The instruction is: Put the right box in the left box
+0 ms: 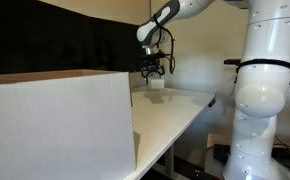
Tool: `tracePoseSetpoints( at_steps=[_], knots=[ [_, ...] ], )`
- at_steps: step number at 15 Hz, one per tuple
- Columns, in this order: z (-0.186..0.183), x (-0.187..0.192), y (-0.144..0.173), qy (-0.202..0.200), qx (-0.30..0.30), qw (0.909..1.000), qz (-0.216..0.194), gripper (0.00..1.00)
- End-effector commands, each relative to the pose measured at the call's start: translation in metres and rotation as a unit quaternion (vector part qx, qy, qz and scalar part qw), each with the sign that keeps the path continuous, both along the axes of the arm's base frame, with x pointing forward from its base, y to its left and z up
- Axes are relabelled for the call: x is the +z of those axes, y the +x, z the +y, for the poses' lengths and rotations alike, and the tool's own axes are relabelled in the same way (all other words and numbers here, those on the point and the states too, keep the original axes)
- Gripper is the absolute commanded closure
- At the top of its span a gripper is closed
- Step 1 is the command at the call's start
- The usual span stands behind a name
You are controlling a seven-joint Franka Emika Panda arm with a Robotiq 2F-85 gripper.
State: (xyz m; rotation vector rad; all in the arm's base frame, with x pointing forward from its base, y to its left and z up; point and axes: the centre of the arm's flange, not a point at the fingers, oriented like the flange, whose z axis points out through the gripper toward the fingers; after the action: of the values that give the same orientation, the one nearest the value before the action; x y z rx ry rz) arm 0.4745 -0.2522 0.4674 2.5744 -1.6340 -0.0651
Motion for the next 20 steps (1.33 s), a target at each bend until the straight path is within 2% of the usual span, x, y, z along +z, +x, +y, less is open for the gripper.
tracePoseSetpoints(
  at_steps=[1, 6, 20],
  knots=[
    [0.032, 0.025, -0.009, -0.003, 0.015, 0.9999, 0.001, 0.38],
    [0.056, 0.053, -0.011, -0.008, 0.036, 0.9992, -0.011, 0.38],
    [0.093, 0.112, -0.022, -0.044, 0.080, 0.9945, -0.050, 0.38]
  ],
)
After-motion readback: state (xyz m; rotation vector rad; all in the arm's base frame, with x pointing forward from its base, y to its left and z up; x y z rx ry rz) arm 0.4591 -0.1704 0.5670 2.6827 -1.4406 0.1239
